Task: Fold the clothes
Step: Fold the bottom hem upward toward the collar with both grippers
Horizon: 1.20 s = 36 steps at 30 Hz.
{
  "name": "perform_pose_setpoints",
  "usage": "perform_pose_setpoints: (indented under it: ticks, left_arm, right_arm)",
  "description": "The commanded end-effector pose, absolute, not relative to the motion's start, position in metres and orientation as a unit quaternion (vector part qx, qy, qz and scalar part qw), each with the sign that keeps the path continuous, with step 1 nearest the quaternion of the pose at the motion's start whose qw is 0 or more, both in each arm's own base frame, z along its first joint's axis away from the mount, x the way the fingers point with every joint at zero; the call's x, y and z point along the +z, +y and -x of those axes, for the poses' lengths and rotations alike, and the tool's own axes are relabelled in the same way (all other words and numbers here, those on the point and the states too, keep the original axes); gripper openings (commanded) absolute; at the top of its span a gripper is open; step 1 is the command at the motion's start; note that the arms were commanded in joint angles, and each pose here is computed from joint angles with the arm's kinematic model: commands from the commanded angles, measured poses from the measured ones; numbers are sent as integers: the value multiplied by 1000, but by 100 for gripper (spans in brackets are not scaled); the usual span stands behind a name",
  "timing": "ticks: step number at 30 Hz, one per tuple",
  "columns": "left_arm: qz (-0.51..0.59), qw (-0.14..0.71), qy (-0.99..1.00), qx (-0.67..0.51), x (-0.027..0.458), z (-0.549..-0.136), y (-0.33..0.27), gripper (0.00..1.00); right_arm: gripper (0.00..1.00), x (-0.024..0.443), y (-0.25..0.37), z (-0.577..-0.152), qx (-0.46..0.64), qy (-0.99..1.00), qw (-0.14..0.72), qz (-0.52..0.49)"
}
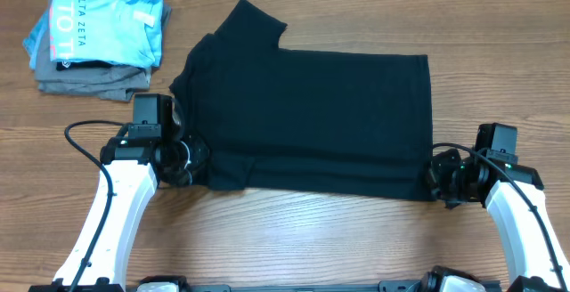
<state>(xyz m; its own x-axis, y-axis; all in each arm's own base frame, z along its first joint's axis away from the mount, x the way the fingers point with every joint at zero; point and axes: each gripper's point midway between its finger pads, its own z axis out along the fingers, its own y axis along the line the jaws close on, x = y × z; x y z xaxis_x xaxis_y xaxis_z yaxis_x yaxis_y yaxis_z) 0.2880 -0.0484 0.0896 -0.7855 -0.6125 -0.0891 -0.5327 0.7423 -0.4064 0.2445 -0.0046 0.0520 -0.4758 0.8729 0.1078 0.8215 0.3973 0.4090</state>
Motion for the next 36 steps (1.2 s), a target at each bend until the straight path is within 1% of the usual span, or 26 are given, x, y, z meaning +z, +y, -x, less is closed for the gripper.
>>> perform_pose_setpoints:
  ticks: [1,6,9,15,24,26,29,30,31,32,33,34,35,36]
  left_arm:
    - [278,169,927,-187,107,-311,-45,4]
    - [274,196,922,-191,113,-324,-44,4]
    - [277,197,923,-182,111,-324,-41,4]
    - [284,185,926,-164,99,-324,-37,4]
    - [287,187,927,-150,85,-335,-32,4]
    - [287,189,927,-151,83,-338,-32,11]
    - [272,199,930,-151,81,-346,-32,26]
    - [266,202,931,-150,80,-348,-32,28]
    - [263,204,931,-150,79,-350,-32,33]
    - [257,207,932,-149,78,-352,-32,41]
    - [248,211,934,-149,79,-354,-32,54]
    - [240,215,935,-148,79,-355,-32,70]
    - [233,218,936,-146,81,-356,-32,79]
    - [224,219,938,-145,83,-357,-32,82]
  right_arm:
    - [4,65,-8,-266,225,831,103,-499]
    - [4,75,-11,-289,242,829,151,-482]
    - [4,82,-7,-301,252,831,176,-463]
    - [4,100,22,-328,279,844,227,-398]
    - [4,81,7,-320,207,846,221,-439]
    - [4,77,2,-318,191,846,221,-445]
    - [7,71,-4,-318,174,847,221,-451]
    - [7,69,-6,-318,168,847,221,-453]
    - [11,67,-7,-317,163,847,220,-455]
    - [18,65,-10,-317,156,847,220,-458]
    - [37,64,-11,-318,153,847,221,-459]
    - [64,63,-12,-318,149,847,223,-459]
    - [82,63,-13,-319,147,847,225,-458]
    - [87,64,-13,-320,146,850,228,-452]
